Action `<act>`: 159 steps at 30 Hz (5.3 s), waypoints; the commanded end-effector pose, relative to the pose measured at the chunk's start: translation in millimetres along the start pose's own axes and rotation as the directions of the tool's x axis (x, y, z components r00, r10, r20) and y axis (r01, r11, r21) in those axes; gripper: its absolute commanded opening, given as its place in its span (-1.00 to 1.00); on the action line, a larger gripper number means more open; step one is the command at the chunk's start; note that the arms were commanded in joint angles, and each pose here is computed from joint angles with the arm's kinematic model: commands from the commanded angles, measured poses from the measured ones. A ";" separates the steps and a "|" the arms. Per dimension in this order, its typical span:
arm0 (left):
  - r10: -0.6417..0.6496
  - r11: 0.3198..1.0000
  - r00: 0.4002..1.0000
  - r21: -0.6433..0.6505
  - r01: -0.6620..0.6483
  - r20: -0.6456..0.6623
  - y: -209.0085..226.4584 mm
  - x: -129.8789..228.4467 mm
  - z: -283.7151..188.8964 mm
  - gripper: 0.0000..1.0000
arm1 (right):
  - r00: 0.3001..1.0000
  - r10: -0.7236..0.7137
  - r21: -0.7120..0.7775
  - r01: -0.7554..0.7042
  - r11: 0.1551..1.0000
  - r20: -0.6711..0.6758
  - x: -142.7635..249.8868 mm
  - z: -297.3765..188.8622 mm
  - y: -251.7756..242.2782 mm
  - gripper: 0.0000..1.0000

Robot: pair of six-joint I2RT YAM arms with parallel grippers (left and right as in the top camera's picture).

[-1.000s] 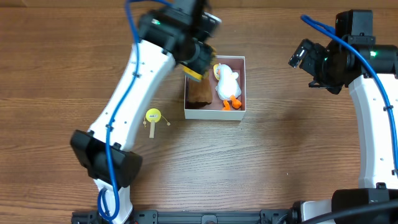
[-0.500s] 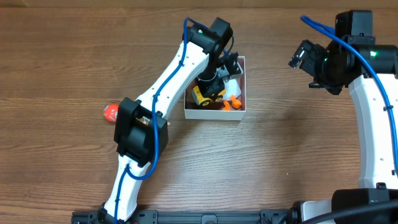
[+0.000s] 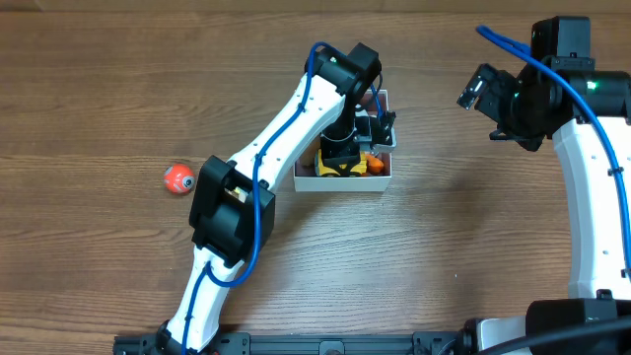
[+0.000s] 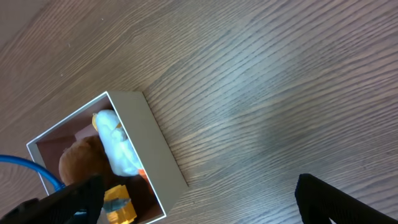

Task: Pack container
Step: 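Carry the excavator into the box and release it, then move the left gripper to the red ball toy and grasp it, then carry the red ball into the box and release it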

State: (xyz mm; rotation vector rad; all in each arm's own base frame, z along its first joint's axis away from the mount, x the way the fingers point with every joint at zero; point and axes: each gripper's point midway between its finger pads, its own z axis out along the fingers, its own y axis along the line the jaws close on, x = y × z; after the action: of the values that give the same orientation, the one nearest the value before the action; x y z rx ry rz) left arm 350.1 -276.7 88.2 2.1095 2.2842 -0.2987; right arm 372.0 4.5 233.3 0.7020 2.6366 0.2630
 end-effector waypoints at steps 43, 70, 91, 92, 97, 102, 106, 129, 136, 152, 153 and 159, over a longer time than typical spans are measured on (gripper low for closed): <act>-0.998 0.032 0.030 0.054 0.998 0.049 -5.3 277.9 -89.2 0.33 | 1.000 -0.002 0.022 0.002 1.000 -0.008 3.0 0.3 -4.7 1.00; -0.963 -0.144 -0.122 -0.077 0.987 0.238 23.6 339.9 11.9 0.68 | 1.000 -0.001 0.027 0.001 1.000 -0.016 5.2 0.2 -5.8 1.00; -0.874 0.357 0.306 0.071 0.931 0.378 49.9 183.6 -137.0 -0.65 | 1.000 -0.002 0.023 0.002 1.000 -0.009 3.3 0.2 -4.9 1.00; -0.848 0.405 0.352 0.056 0.913 0.397 50.1 169.1 -142.8 -0.65 | 1.000 -0.002 0.023 0.002 1.000 -0.008 3.2 0.2 -4.8 1.00; -0.617 0.693 0.637 -0.065 0.718 0.461 42.4 53.4 -131.3 -0.40 | 1.000 -0.003 0.019 0.003 1.000 -0.001 1.4 0.3 -3.8 1.00; -0.543 0.771 0.745 -0.123 0.625 0.387 37.0 1.5 -78.4 -0.34 | 1.000 -0.003 0.018 0.003 1.000 0.000 1.2 0.3 -3.7 1.00; -0.595 0.766 0.760 -0.102 0.635 0.261 30.5 7.8 -35.1 -0.40 | 1.000 -0.002 0.032 0.003 0.999 -0.008 3.3 0.2 -6.6 1.00; -0.664 0.724 0.734 -0.123 0.678 0.142 3.3 37.0 -81.5 -0.37 | 1.000 -0.002 0.038 0.002 0.999 -0.003 2.5 0.2 -7.5 1.00; -0.776 0.615 0.618 -0.065 0.786 0.126 7.3 63.0 -85.4 -0.92 | 1.000 -0.002 0.037 0.002 0.999 -0.002 2.1 0.2 -7.3 1.00; -0.759 0.648 0.649 -0.047 0.761 0.052 1.1 66.9 -13.2 -0.78 | 1.000 -0.004 0.028 0.003 1.000 0.013 -1.5 0.2 -5.2 1.00; -0.760 0.647 0.649 -0.047 0.761 0.047 0.3 68.2 -10.1 -0.72 | 1.000 -0.003 0.028 0.003 1.000 0.013 -1.5 0.2 -5.1 1.00; -0.761 0.646 0.648 -0.046 0.762 0.045 0.0 69.6 -4.2 -0.72 | 1.000 -0.004 0.028 0.003 1.000 0.013 -1.5 0.2 -5.2 1.00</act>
State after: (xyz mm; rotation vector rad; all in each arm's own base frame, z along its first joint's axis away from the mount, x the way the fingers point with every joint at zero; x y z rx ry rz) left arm 349.3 -205.7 75.3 0.9657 2.9967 -0.2077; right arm 370.2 0.7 231.0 0.7104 2.6416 0.2303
